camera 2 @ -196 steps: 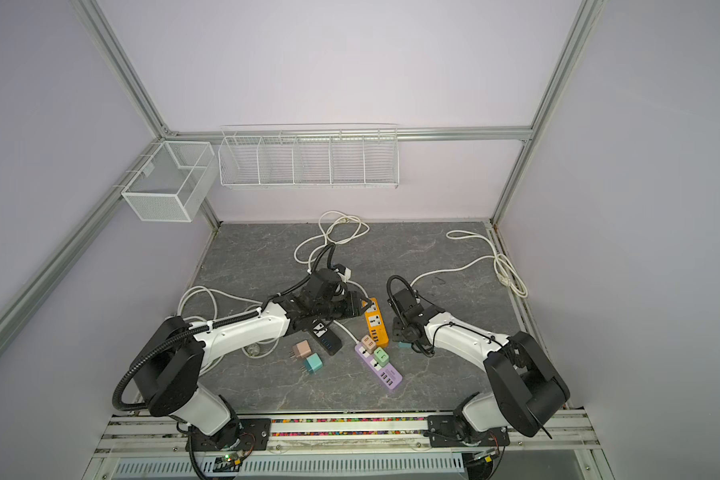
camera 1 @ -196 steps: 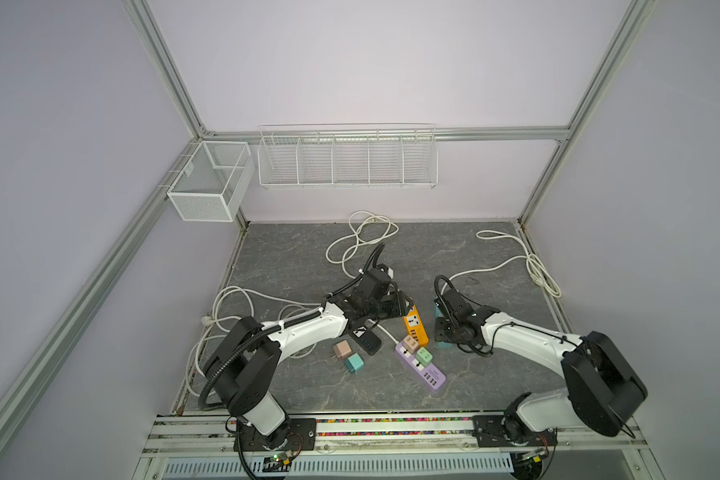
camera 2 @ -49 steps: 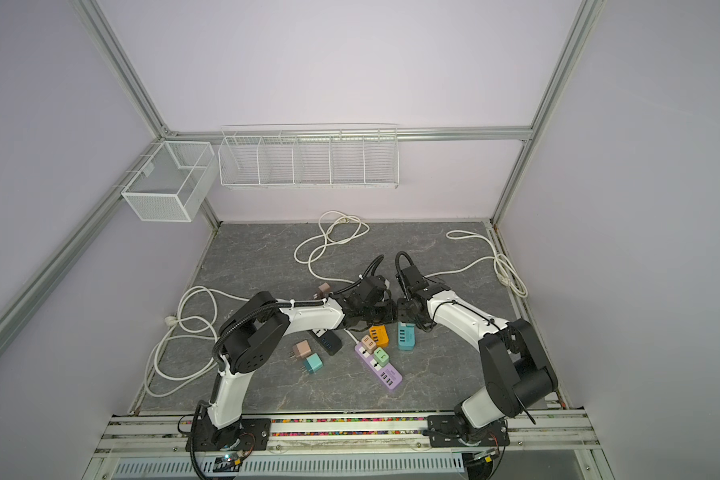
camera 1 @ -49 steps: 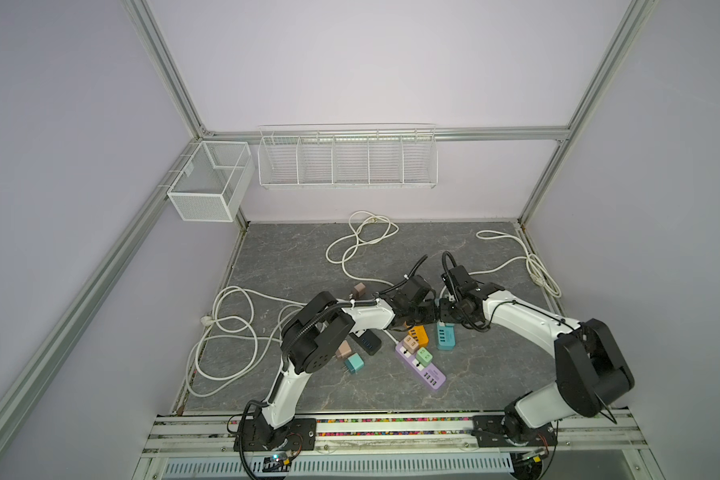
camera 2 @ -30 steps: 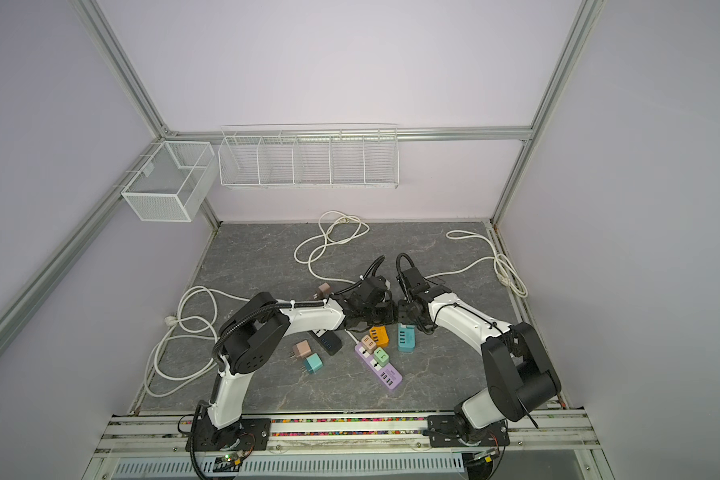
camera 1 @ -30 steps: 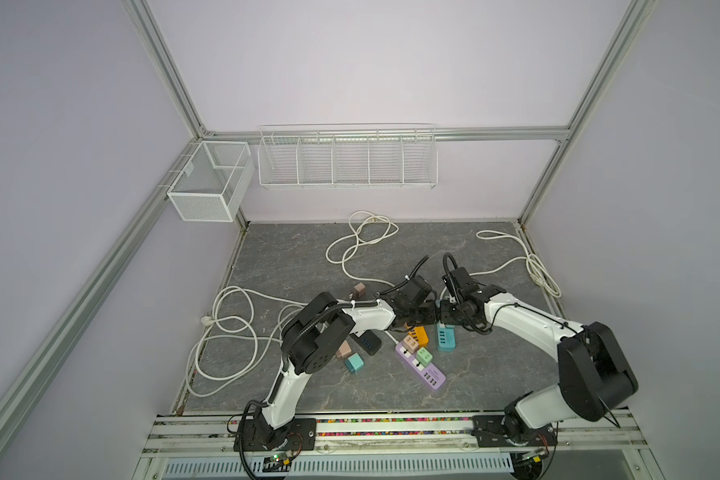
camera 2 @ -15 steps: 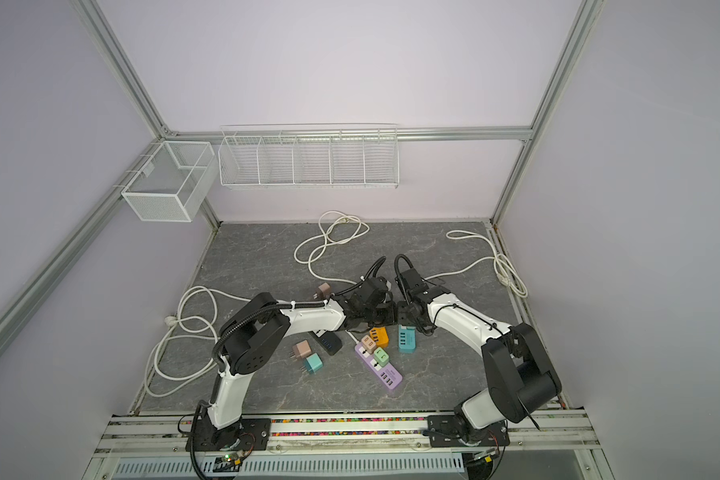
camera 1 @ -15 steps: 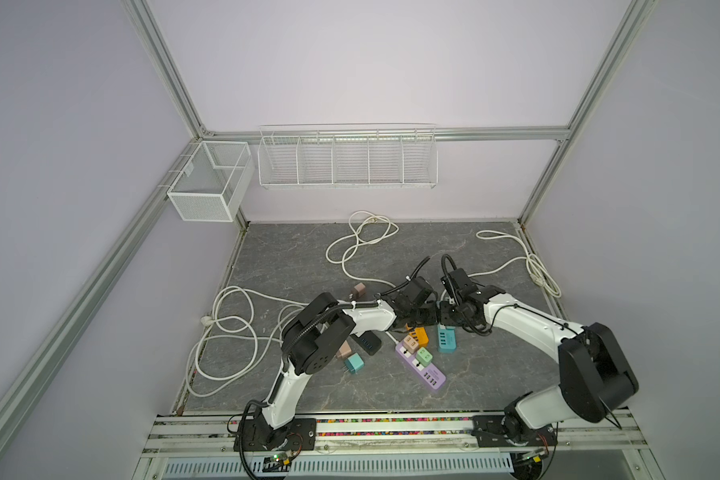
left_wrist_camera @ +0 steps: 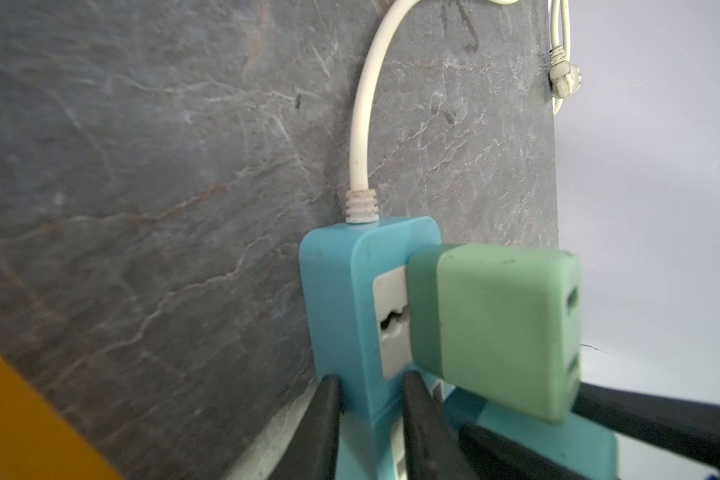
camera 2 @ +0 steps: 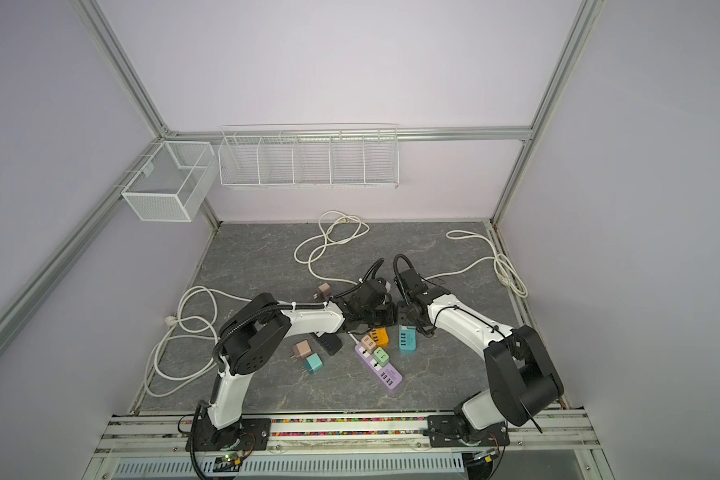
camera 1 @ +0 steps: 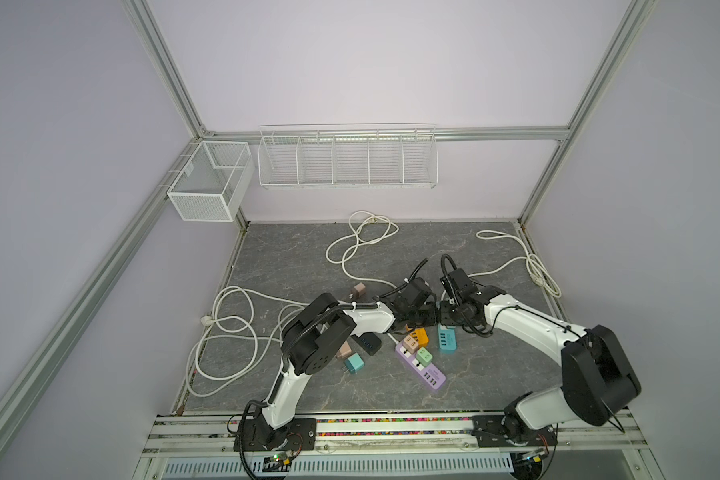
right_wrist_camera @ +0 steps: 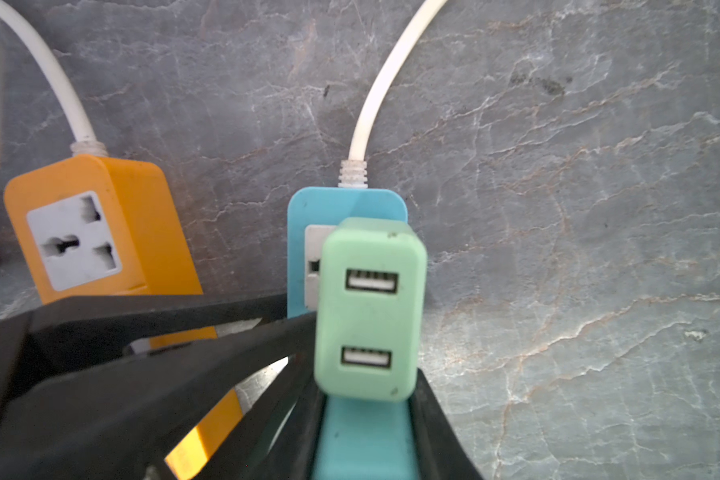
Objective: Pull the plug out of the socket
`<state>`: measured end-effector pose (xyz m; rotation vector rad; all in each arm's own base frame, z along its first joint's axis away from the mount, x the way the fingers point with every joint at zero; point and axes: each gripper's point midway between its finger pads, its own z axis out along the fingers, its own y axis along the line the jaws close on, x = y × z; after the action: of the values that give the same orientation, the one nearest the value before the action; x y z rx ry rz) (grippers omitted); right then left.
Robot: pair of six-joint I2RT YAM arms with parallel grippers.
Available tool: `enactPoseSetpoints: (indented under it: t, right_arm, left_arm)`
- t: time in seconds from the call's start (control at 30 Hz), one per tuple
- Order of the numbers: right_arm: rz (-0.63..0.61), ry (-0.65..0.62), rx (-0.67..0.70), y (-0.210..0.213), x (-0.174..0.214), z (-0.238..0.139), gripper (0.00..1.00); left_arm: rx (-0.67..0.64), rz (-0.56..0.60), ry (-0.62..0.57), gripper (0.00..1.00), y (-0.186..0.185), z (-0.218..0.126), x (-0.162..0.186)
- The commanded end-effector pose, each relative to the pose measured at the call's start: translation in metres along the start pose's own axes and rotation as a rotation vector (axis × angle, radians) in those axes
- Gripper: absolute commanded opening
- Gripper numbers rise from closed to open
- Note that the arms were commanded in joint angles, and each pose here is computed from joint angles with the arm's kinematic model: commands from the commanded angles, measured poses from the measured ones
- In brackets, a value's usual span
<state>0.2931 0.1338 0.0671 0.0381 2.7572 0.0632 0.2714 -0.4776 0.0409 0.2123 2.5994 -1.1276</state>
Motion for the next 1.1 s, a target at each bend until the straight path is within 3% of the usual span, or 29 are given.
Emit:
enactPoseSetpoints:
  t: [0.0, 0.2, 0.67, 0.87, 1.07]
  right_arm:
    - [0.017, -0.099, -0.032, 0.006, -0.028, -0.018, 0.13]
    - [0.029, -0.108, -0.107, 0.014, -0.023, -0.031, 0.13]
    - [0.052, -0.193, -0.137, -0.009, -0.025, -0.083, 0.16]
    - [0.11, -0.23, -0.257, -0.006, -0.03, -0.102, 0.18]
    - [0.128, -0.258, -0.369, 0.012, -0.043, -0.109, 0.18]
  left_arm:
    - [-0.257, -0.055, 0.144, 0.27, 0.084, 0.006, 0.056]
    - [-0.225, -0.036, 0.134, 0.27, 0.068, 0.007, 0.046]
    - [-0.12, 0.003, 0.05, 0.27, 0.013, -0.004, 0.008]
    - [-0.049, 0.022, -0.016, 0.27, -0.022, -0.021, -0.016]
    - [-0.066, 0.021, -0.088, 0.27, -0.017, -0.052, -0.037]
